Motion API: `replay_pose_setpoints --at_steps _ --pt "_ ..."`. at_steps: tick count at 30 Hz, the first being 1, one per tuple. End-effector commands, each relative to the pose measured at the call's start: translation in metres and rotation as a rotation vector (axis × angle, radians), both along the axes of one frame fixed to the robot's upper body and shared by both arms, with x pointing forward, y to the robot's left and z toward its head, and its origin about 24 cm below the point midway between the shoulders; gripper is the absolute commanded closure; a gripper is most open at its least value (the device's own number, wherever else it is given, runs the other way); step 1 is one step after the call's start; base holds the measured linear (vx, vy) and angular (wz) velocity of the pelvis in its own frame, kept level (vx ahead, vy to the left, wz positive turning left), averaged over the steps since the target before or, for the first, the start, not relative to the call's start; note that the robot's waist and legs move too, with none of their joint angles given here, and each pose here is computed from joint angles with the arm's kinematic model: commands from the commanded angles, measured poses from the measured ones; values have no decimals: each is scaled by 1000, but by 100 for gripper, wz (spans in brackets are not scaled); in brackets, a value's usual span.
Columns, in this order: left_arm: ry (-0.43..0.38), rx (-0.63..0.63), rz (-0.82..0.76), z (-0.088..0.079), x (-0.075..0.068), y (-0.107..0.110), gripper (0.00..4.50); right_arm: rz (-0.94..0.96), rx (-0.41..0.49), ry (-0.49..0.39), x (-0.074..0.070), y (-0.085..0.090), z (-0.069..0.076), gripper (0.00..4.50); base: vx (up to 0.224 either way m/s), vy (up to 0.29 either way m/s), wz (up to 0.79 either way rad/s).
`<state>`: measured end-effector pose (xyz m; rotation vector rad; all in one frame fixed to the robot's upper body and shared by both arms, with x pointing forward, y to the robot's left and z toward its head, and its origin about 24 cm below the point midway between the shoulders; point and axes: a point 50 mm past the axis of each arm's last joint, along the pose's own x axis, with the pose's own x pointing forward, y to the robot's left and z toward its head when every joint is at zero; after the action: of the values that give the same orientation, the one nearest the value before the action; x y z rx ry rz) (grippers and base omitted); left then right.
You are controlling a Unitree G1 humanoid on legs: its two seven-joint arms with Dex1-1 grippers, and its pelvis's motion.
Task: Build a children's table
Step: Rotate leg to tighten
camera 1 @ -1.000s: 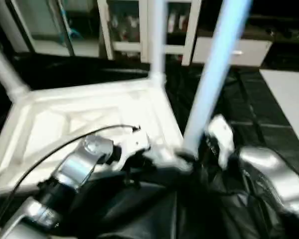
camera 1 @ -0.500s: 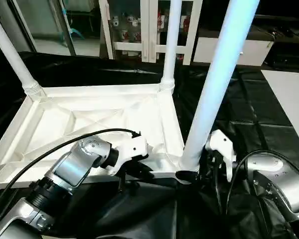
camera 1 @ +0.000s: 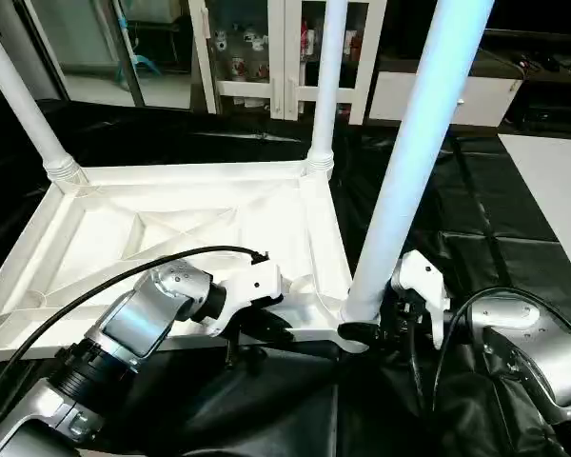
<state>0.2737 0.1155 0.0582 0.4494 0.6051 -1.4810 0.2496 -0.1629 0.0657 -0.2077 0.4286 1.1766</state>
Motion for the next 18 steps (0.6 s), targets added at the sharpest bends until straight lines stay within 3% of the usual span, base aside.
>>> replay_pose_setpoints --at_steps 1,8,10,15,18 --pt "30 -36 -72 3 -7 -8 450 21 3 2 0 5 1 182 0 0 0" --pt "34 -37 -61 2 -8 -8 450 -53 -4 -8 6 3 -3 185 0 0 0" --pt "-1 -58 17 -1 0 -13 450 -263 -15 -69 26 2 -8 186 0 0 0" --pt "-71 -83 269 -10 26 -33 450 -615 50 -45 53 12 -20 186 0 0 0" --pt "-92 -94 356 -10 35 -41 450 -723 44 -36 61 19 -26 187 0 0 0"
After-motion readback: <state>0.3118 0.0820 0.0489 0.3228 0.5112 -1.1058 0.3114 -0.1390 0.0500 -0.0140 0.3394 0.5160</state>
